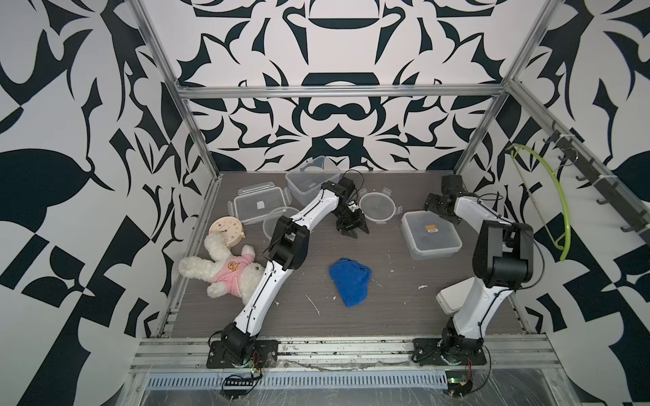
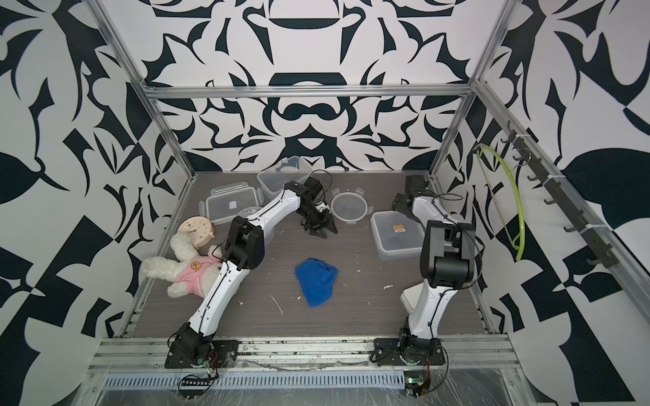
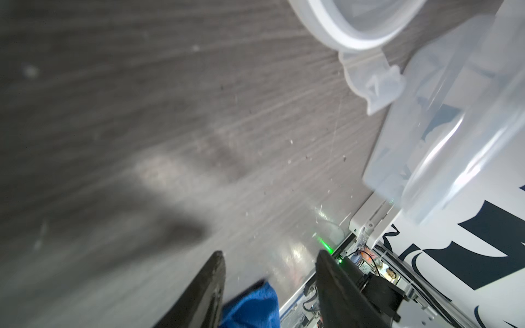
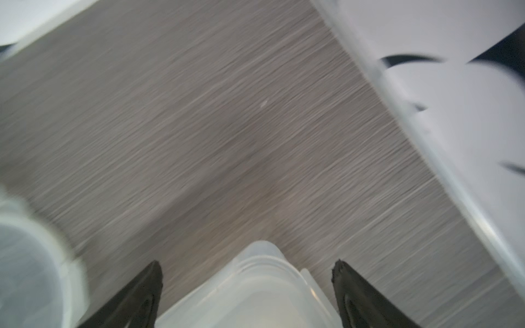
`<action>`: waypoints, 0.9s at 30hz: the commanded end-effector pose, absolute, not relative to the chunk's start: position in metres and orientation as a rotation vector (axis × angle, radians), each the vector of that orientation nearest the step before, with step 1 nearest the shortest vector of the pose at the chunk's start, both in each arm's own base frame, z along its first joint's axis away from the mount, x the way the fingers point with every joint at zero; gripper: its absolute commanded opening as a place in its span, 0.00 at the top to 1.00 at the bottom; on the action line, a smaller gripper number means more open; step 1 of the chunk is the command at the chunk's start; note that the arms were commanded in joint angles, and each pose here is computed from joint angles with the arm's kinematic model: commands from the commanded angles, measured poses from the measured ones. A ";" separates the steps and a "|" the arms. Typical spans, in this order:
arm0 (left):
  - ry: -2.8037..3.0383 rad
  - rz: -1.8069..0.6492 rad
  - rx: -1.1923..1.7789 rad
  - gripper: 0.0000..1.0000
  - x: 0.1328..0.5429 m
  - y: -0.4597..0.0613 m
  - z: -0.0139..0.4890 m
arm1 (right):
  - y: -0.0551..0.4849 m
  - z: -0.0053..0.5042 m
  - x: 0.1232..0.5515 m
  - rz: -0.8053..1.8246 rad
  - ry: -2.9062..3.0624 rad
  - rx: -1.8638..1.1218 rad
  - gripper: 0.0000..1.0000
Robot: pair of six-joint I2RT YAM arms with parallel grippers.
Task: Wipe the insides of the lunch boxes
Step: Move the lunch box to the center of the board.
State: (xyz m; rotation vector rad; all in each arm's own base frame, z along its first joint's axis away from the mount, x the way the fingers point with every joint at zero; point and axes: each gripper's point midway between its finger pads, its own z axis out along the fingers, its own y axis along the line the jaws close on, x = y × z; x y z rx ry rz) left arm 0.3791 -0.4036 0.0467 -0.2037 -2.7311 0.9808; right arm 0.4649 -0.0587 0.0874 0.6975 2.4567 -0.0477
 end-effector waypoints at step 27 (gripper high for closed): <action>-2.719 1.082 0.112 0.46 0.393 -0.315 0.096 | 0.071 0.176 0.381 -0.307 2.483 0.120 0.02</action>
